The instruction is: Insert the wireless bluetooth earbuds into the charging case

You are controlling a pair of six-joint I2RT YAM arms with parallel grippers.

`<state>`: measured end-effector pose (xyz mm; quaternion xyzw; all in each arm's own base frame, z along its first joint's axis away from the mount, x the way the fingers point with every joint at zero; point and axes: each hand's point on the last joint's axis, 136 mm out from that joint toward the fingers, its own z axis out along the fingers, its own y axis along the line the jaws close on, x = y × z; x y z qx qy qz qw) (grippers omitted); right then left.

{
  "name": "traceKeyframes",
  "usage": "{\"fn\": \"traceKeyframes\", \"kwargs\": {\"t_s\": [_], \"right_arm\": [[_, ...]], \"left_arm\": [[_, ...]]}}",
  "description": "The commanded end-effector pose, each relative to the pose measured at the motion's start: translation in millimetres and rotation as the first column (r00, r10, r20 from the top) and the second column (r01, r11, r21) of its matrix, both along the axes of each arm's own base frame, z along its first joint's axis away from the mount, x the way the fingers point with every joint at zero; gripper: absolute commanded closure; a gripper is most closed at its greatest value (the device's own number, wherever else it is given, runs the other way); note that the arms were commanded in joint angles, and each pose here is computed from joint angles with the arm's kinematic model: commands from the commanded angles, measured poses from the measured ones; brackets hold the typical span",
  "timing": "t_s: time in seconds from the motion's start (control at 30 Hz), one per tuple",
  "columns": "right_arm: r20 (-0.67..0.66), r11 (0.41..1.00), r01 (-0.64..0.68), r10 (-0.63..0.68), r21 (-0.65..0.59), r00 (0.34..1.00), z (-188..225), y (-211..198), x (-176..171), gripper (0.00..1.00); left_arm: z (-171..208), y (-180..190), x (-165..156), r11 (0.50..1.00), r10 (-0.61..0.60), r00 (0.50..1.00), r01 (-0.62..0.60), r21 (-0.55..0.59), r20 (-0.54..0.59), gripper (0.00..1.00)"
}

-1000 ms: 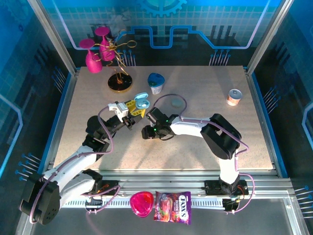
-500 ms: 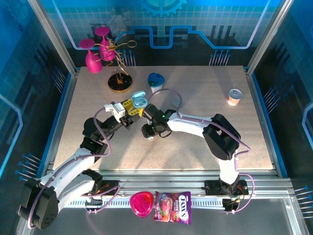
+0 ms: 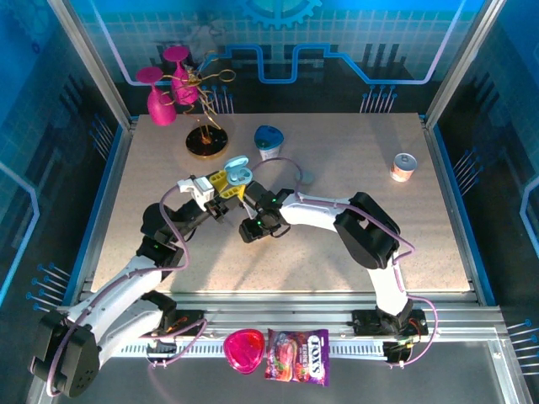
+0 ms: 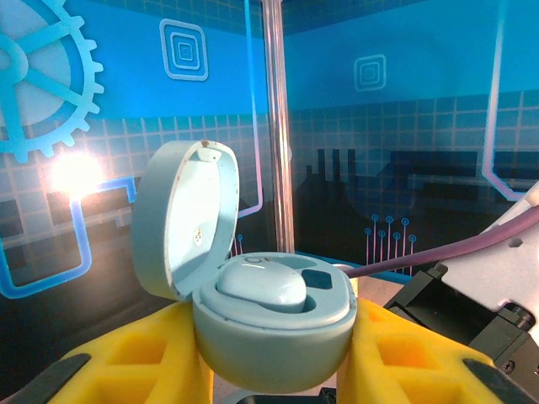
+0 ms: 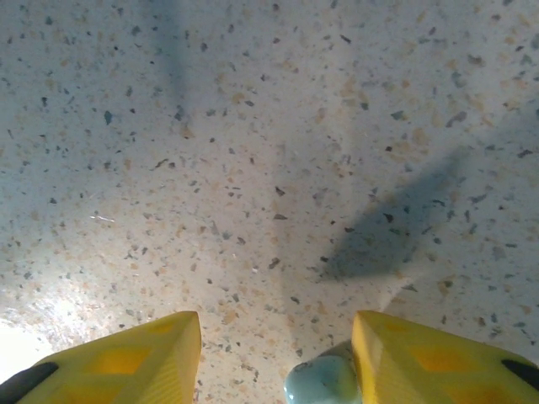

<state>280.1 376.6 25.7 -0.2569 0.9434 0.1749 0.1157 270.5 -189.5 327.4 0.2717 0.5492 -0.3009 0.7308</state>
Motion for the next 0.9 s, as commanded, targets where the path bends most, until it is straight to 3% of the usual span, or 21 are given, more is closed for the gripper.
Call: {"fn": "traceKeyframes", "kwargs": {"t_s": [0.0,0.43,0.87], "right_arm": [[-0.038,1.0,-0.022,0.022,0.016,0.999,5,-4,-13,0.5],[-0.063,0.998,-0.039,0.042,0.044,0.997,16,-12,-38,0.52],[-0.044,0.995,-0.083,0.085,0.051,0.995,7,-10,-28,0.52]], "left_arm": [[5,6,1,1.0,0.031,0.999,-0.03,-0.006,0.019,0.68],[7,4,3,1.0,0.017,1.0,-0.016,-0.014,0.018,0.68],[7,4,2,1.0,0.012,1.0,-0.012,-0.014,0.011,0.68]]}}
